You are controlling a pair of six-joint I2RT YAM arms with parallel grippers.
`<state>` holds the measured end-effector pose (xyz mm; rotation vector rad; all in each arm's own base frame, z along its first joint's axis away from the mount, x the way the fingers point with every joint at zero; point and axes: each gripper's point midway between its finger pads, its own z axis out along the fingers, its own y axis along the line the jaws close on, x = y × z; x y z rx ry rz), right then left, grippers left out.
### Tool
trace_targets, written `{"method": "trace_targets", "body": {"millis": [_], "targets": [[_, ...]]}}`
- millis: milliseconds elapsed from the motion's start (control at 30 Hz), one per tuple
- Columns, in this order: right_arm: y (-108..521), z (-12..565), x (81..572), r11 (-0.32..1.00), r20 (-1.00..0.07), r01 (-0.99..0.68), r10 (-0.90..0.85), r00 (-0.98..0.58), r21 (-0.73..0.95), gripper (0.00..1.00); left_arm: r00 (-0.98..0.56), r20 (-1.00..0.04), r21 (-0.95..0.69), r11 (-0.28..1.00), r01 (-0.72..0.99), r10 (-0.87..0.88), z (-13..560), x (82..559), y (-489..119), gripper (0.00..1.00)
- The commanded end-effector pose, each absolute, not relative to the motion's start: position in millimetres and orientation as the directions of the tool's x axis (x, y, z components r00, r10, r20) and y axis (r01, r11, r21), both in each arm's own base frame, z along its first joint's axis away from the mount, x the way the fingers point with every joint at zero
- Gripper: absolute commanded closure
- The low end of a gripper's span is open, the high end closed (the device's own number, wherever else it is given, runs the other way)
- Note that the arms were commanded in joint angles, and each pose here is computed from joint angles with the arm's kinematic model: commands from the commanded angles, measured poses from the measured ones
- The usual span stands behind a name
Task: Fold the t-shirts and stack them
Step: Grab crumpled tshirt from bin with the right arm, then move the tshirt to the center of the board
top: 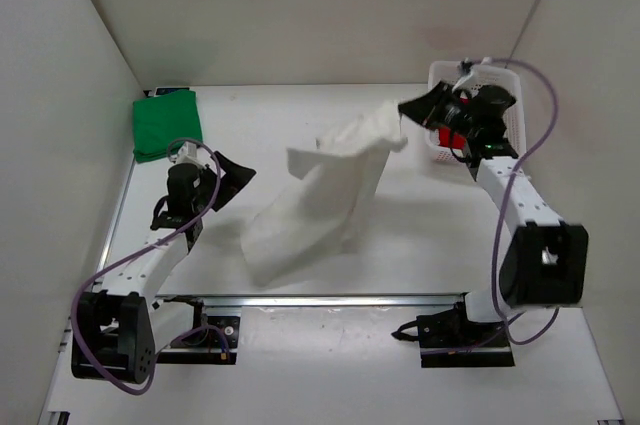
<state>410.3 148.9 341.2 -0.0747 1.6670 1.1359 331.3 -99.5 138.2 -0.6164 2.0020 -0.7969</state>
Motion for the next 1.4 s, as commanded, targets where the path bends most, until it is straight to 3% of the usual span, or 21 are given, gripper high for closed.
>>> {"method": "trace_targets", "body": {"millis": [0, 33, 100, 167, 267, 367, 533, 600, 700, 933, 1133, 1233, 1367], "targets": [[135.4, 269.2, 430.6, 0.572, -0.676, -0.38, 0.501, -0.541, 0.727, 0.79, -0.498, -0.571, -0.713, 0.695, -0.093, -0.652, 146.2, 334.4, -103.1, 0.01], [130.6, 251.1, 429.9, 0.599, -0.649, -0.31, 0.505, -0.569, 0.738, 0.69, -0.493, -0.586, -0.696, 0.711, -0.099, -0.643, 144.3, 335.4, -100.5, 0.16], [123.1, 247.9, 432.9, 0.69, -0.702, -0.274, 0.469, -0.536, 0.671, 0.58, -0.497, -0.613, -0.658, 0.745, -0.11, -0.614, 142.0, 333.6, -100.6, 0.44], [114.0, 235.2, 431.2, 0.811, -0.765, -0.171, 0.425, -0.484, 0.559, 0.47, -0.504, -0.644, -0.592, 0.792, -0.149, -0.576, 131.5, 325.7, -99.0, 0.56], [120.4, 202.5, 402.6, 0.861, -0.773, -0.127, 0.366, -0.518, 0.493, 0.47, -0.496, -0.703, -0.506, 0.848, -0.155, -0.51, 130.0, 318.3, -99.7, 0.56], [145.6, 165.8, 365.8, 0.839, -0.734, -0.182, 0.317, -0.601, 0.512, 0.82, -0.569, -0.713, -0.428, 0.897, -0.109, -0.41, 113.6, 296.2, -119.0, 0.49], [217.2, 102.6, 280.7, 0.832, -0.656, -0.335, 0.046, -0.753, 0.443, 0.91, -0.703, -0.613, -0.388, 0.913, -0.129, -0.36, 59.7, 257.3, -113.6, 0.38], [233.6, 88.0, 252.3, 0.824, -0.635, -0.387, -0.044, -0.771, 0.413, 0.87, -0.733, -0.586, -0.384, 0.915, -0.124, -0.345, 41.0, 241.8, -116.0, 0.37], [251.4, 70.4, 214.1, 0.809, -0.59, -0.426, -0.124, -0.798, 0.406, 0.67, -0.777, -0.548, -0.377, 0.921, -0.1, -0.309, 25.5, 228.2, -127.7, 0.4], [238.9, 41.4, 203.8, 0.846, -0.539, -0.325, -0.054, -0.841, 0.422, 0.51, -0.797, -0.543, -0.347, 0.935, -0.074, -0.264, 11.5, 217.7, -134.5, 0.33], [224.2, 41.2, 231.7, 0.849, -0.561, -0.263, 0.047, -0.827, 0.459, 0.49, -0.824, -0.52, -0.355, 0.934, -0.032, -0.226, 6.7, 213.7, -147.2, 0.46], [229.0, 52.1, 240.9, 0.815, -0.561, -0.27, 0.08, -0.824, 0.512, 0.53, -0.836, -0.501, -0.367, 0.93, -0.03, -0.225, 3.6, 211.6, -151.0, 0.52], [235.4, 58.6, 234.9, 0.77, -0.516, -0.272, 0.086, -0.852, 0.578, 0.56, -0.848, -0.489, -0.355, 0.935, -0.021, -0.205, 2.0, 207.1, -150.7, 0.46]]}}
